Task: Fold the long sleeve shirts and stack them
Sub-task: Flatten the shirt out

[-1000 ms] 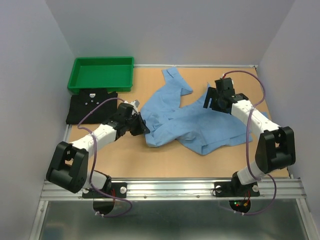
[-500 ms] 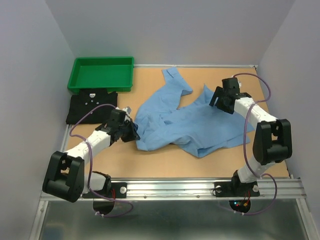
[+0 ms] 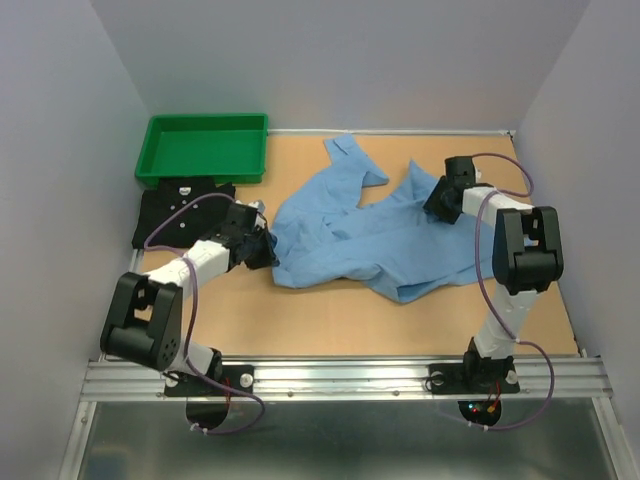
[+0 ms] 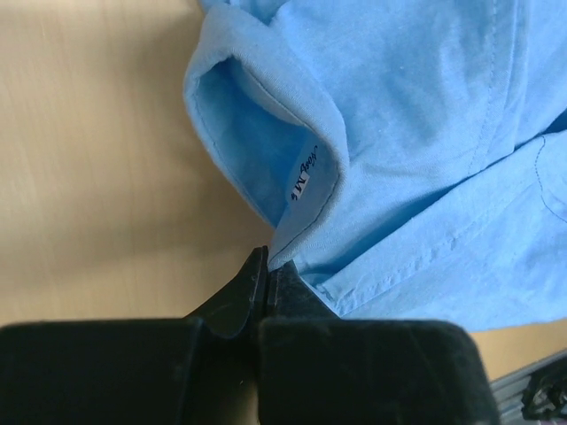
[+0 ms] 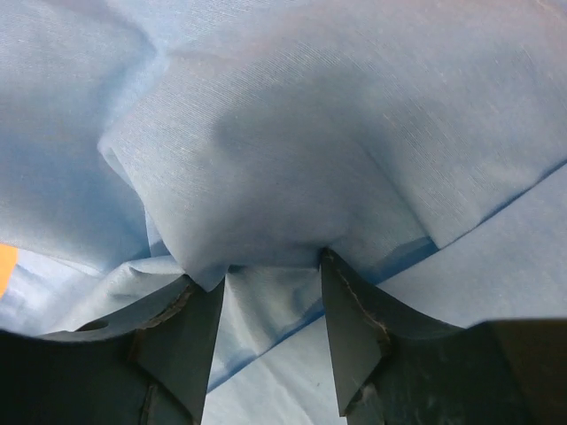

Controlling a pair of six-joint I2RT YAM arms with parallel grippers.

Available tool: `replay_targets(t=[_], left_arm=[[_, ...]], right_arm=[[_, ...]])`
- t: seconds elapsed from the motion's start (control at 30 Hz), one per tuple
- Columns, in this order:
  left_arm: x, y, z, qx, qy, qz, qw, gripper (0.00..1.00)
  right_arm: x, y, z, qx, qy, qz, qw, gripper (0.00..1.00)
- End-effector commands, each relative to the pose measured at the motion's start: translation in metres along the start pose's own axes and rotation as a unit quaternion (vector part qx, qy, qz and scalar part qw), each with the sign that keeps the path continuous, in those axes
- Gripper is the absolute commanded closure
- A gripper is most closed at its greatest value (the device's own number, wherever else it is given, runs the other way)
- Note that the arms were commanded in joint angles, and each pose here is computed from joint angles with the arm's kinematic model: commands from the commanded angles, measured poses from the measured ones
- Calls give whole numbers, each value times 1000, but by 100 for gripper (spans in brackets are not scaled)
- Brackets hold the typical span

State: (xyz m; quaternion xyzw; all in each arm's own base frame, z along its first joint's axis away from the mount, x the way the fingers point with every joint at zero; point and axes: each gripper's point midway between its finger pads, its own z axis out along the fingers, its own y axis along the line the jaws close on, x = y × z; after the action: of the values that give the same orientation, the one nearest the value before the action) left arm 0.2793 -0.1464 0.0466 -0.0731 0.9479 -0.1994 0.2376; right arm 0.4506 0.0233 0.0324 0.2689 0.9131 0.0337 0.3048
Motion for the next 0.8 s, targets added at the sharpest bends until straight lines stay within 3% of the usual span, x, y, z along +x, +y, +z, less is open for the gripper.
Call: replay_targets(t=[0.0,0.17,0.27,0.47,0.57,0.6,0.67,0.77], left_arm=[[-65,-18,12,-3,-61,32,998,100],[-122,-48,39,20,-78,63,995,100],[-154,-63,56,31,-91,86,992,100],[-189,-88,25,55,-144,127,980,94],[-185,-80,12,39,-157,139,977,76],[-189,-82,-3,37,-174,142,974,65],[-183,-76,-19,26,-188,144,971,55],[-170,-64,-32,9,-194,142,971,32]], right_arm=[[-54,-16,22,9,-51,56,997,48],[-93,-44,37,28,-74,82,994,47],[-124,-43,25,20,-105,50,993,43],[-130,-2,-38,-95,-114,-45,988,33],[-101,25,-57,-144,-98,-110,979,31],[-96,35,-67,-157,-102,-131,974,30],[-74,51,-70,-166,-96,-189,963,28],[-50,75,-73,-183,-90,-261,943,27]])
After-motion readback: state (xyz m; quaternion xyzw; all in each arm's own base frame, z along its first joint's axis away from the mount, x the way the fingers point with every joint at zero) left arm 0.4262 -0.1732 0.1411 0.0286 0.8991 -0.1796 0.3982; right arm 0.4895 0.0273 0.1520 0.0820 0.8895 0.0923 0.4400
